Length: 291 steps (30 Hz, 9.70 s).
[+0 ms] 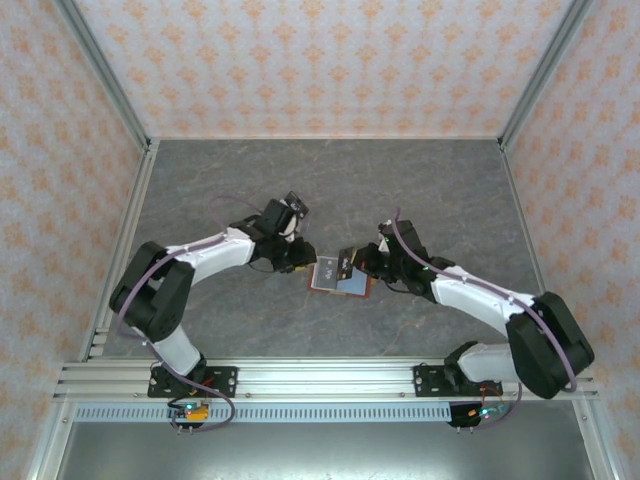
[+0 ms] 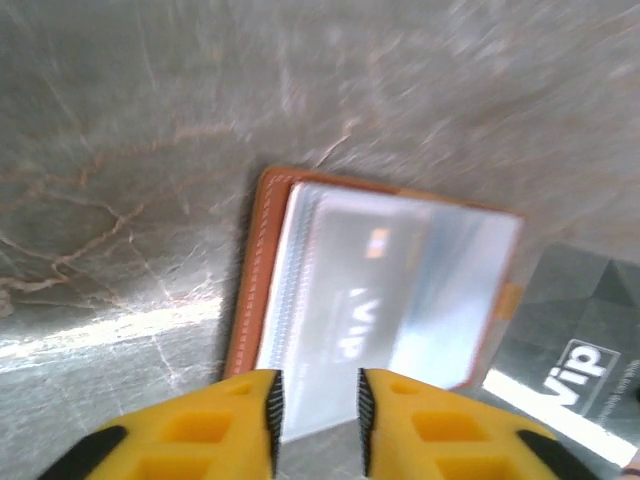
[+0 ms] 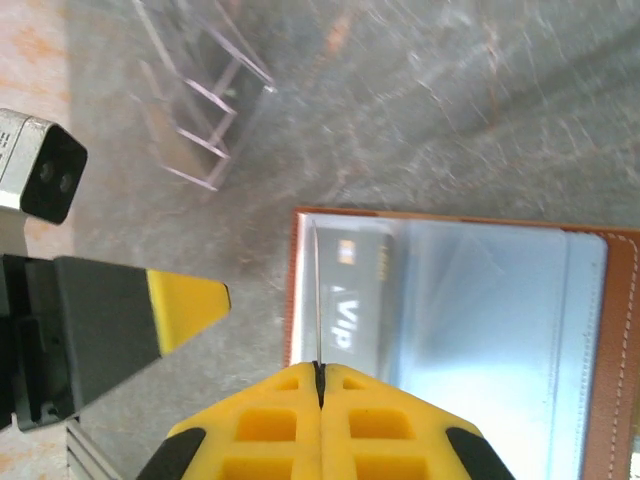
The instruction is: Take the credit cards out of the card holder
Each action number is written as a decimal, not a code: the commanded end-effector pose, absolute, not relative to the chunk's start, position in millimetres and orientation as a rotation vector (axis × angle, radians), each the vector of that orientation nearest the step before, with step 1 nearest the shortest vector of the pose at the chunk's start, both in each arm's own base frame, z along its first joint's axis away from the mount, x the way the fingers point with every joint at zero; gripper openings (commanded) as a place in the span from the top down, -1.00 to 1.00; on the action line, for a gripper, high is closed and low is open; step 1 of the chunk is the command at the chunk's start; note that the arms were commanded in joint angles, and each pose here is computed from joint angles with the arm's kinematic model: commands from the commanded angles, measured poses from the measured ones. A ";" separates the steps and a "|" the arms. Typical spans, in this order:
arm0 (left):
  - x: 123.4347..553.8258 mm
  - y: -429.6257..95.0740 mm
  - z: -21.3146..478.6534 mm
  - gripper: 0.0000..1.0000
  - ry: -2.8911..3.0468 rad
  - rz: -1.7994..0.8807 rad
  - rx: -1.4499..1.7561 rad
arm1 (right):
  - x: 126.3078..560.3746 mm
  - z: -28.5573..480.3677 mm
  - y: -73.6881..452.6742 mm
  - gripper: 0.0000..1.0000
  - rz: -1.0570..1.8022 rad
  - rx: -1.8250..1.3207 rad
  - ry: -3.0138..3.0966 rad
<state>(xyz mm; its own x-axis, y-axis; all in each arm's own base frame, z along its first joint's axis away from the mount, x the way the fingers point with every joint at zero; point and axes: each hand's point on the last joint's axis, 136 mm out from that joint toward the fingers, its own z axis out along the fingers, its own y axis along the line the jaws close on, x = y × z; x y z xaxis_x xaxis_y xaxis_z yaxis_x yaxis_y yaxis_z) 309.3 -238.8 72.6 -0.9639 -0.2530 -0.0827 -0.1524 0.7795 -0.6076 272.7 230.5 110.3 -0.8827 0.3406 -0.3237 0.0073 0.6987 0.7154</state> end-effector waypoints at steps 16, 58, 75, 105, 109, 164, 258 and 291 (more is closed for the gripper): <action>350.1 -219.8 199.5 -0.36 2.334 -1.525 -0.331 | 316.4 233.9 284.7 1.00 1.456 0.032 2.148; 374.9 -204.9 265.7 1.00 1.960 -1.688 -0.589 | 338.0 281.9 332.0 0.43 1.855 0.251 1.948; 363.1 -147.1 137.4 -0.61 2.276 -1.327 -0.965 | 375.2 198.8 318.5 1.00 1.041 -0.057 2.363; 335.7 -99.7 89.1 -1.00 2.453 -1.045 -1.021 | 442.4 118.7 357.4 0.69 0.672 -0.630 2.424; 337.7 -101.2 89.1 -0.99 2.450 -1.061 -1.023 | 441.4 132.1 353.8 0.24 0.686 -0.556 2.439; 319.3 -223.8 65.9 -0.37 2.837 -0.701 -0.385 | 285.5 35.5 252.4 0.14 0.341 0.241 2.888; 297.1 -283.5 32.9 0.42 2.955 -1.068 -0.190 | 282.6 6.5 237.8 0.64 0.269 0.240 2.910; 288.4 -257.1 61.5 0.65 2.879 -0.939 -0.236 | 294.7 127.4 219.5 0.10 0.535 0.337 2.591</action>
